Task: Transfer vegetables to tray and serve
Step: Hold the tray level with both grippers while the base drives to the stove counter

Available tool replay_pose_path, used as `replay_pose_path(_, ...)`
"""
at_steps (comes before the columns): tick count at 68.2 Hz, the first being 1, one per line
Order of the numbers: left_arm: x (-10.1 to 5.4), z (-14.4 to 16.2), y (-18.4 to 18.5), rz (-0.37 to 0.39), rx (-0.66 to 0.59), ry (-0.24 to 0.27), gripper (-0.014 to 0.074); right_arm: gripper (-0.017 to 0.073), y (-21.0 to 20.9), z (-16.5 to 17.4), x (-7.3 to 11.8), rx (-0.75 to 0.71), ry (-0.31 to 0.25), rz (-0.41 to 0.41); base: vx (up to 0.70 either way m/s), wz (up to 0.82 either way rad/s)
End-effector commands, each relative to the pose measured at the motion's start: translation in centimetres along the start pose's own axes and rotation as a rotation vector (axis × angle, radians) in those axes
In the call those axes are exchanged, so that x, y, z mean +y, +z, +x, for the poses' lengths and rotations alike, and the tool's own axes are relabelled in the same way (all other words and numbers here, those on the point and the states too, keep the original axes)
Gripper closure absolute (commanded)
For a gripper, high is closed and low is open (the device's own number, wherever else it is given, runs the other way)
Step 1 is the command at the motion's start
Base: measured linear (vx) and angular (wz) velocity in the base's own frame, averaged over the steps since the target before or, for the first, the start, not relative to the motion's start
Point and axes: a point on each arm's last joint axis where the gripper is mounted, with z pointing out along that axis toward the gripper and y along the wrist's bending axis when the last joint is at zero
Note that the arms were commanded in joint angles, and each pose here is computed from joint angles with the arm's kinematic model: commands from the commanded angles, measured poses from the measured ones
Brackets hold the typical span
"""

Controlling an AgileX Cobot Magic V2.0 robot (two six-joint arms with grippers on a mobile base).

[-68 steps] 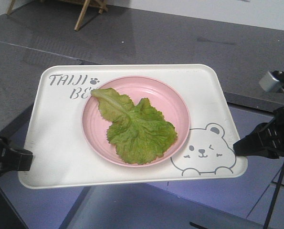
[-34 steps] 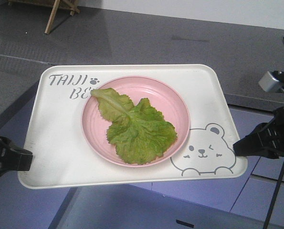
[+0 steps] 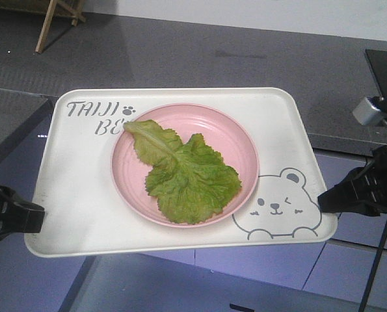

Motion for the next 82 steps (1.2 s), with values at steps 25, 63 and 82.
replay_pose_path(25, -0.90, -1.00, -1.06, 0.055, -0.100, 0.019, 0.0601, 0.0564, -1.12, -0.66, 1.66, -0.071, -0.042, -0.081, 0.09, -0.09)
replay_pose_path(63, -0.90, -1.00, -1.06, 0.055, -0.100, 0.019, 0.0601, 0.0564, -1.12, -0.66, 1.66, -0.071, -0.042, -0.081, 0.15, -0.03)
replay_pose_path(82, -0.90, -1.00, -1.06, 0.055, -0.100, 0.019, 0.0601, 0.0564, -1.12, -0.66, 1.66, -0.071, -0.042, -0.081, 0.18, -0.02)
